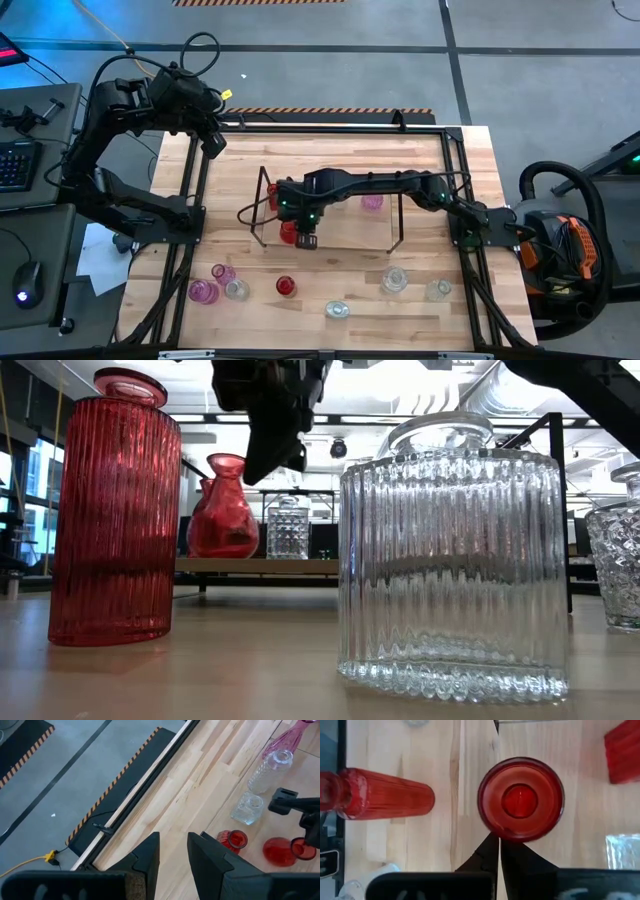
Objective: Sort vases onto shelf
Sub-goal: Put the red vase aligned with the other red vase on the shelf
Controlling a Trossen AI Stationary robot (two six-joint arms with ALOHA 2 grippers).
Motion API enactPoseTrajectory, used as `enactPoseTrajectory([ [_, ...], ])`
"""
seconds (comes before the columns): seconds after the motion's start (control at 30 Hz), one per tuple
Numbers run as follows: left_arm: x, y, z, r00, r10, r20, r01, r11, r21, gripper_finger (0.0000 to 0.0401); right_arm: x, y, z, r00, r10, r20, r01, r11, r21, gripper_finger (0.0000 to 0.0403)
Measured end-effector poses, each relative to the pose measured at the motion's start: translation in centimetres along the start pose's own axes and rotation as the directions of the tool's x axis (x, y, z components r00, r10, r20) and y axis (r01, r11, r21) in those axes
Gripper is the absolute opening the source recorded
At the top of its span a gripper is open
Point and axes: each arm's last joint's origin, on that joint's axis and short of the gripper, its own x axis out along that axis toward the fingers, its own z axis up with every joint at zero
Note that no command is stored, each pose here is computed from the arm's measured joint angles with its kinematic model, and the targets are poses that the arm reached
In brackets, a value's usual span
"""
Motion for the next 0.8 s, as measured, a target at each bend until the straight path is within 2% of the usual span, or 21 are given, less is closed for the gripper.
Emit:
enactPoseTrajectory([
  [0.8, 0.0, 0.0, 0.0, 1.000, 0.000, 0.000, 0.000, 0.999, -0.034, 0.0090, -0.5, -1.7, 0.9, 0.996, 0.024, 0.086, -0.024, 1.000, -0.002, 0.0000],
])
